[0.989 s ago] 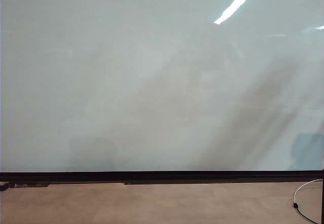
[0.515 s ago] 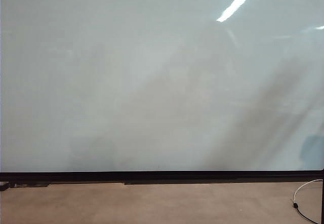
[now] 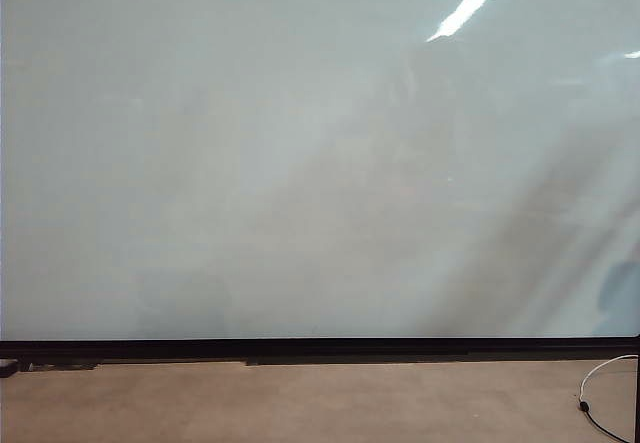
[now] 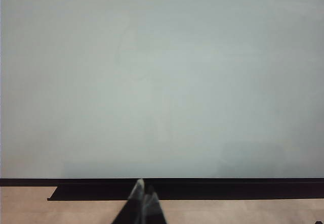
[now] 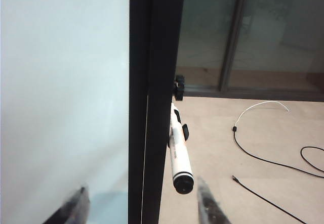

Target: Pick up the pen on the shelf to the right of the whiteboard and draw a rectangle.

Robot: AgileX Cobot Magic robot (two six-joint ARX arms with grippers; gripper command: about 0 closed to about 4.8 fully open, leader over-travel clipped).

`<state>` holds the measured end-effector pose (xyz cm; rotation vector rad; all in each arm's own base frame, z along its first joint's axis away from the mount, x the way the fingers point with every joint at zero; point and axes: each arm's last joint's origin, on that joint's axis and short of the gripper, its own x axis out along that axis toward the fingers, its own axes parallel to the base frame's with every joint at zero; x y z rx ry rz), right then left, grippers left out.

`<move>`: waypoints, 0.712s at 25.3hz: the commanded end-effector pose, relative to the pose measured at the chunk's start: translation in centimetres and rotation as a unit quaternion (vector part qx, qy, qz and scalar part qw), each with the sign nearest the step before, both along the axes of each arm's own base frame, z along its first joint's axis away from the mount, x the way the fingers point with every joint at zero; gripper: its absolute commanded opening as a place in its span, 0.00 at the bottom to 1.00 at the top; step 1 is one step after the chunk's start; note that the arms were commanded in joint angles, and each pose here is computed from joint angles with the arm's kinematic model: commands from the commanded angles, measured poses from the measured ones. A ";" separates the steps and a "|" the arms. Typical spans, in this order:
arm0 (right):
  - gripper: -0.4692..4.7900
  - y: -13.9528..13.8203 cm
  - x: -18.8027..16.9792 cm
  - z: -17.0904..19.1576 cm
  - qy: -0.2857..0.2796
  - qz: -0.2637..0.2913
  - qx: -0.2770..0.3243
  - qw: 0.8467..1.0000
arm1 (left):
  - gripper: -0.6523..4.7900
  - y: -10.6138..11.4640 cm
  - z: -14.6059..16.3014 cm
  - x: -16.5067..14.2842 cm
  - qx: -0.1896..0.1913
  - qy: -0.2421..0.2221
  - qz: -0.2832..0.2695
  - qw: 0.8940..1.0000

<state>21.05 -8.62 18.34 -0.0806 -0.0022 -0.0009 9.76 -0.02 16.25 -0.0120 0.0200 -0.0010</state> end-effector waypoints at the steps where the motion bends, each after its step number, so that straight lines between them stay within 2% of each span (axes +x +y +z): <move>1: 0.60 -0.2 0.3 0.1 -0.014 0.002 -0.006 1.000 | 0.11 0.0 0.2 0.0 0.002 -0.005 -0.002 1.000; 12: 0.62 -1.0 1.3 -0.7 -0.007 -0.001 -0.003 1.000 | 0.11 0.0 0.2 0.0 0.002 -0.005 -0.002 1.000; 18: 0.62 -1.7 2.7 -1.3 0.001 0.018 0.001 1.000 | 0.11 0.0 0.2 0.0 0.002 -0.005 -0.002 1.000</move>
